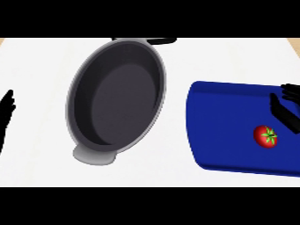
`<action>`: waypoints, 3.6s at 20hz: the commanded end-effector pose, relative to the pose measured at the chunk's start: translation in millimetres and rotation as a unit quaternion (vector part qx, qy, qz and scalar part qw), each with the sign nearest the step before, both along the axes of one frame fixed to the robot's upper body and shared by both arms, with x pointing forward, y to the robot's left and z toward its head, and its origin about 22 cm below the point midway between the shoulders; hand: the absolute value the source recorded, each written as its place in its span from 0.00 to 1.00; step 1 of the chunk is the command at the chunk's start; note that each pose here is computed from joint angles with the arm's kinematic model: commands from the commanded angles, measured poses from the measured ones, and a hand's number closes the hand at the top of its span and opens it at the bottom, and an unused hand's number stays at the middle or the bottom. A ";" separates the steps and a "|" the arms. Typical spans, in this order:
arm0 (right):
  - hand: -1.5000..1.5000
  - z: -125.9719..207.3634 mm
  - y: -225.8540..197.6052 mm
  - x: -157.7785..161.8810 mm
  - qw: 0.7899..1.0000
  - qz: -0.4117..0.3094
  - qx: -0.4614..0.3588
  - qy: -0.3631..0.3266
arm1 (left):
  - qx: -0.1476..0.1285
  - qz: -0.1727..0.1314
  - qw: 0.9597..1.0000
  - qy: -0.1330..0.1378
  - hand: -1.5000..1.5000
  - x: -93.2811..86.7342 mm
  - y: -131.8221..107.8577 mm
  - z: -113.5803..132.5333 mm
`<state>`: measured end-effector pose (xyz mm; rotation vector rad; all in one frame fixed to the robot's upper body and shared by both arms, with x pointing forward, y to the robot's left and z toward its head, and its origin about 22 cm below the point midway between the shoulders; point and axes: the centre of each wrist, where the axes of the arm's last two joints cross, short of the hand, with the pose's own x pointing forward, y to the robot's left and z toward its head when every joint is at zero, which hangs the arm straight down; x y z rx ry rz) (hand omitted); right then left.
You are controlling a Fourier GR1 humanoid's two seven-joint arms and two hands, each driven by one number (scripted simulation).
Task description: Pick the tomato from the tray and place it in the pot
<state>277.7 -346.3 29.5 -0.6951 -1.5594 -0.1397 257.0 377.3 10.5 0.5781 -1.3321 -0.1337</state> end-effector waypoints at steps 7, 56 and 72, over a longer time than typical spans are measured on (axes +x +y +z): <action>0.00 -14.3 32.7 -50.2 0.975 -0.171 -0.139 -0.043 | -0.036 0.025 0.995 0.091 0.50 -2.1 -32.7 2.1; 0.00 67.4 45.0 -33.1 0.854 -0.073 -0.150 0.492 | -0.030 0.023 0.996 0.081 0.50 -2.8 -42.1 6.8; 0.00 26.2 25.0 -14.2 0.853 -0.051 -0.104 0.509 | -0.039 0.021 0.996 0.084 0.50 7.4 -42.0 22.5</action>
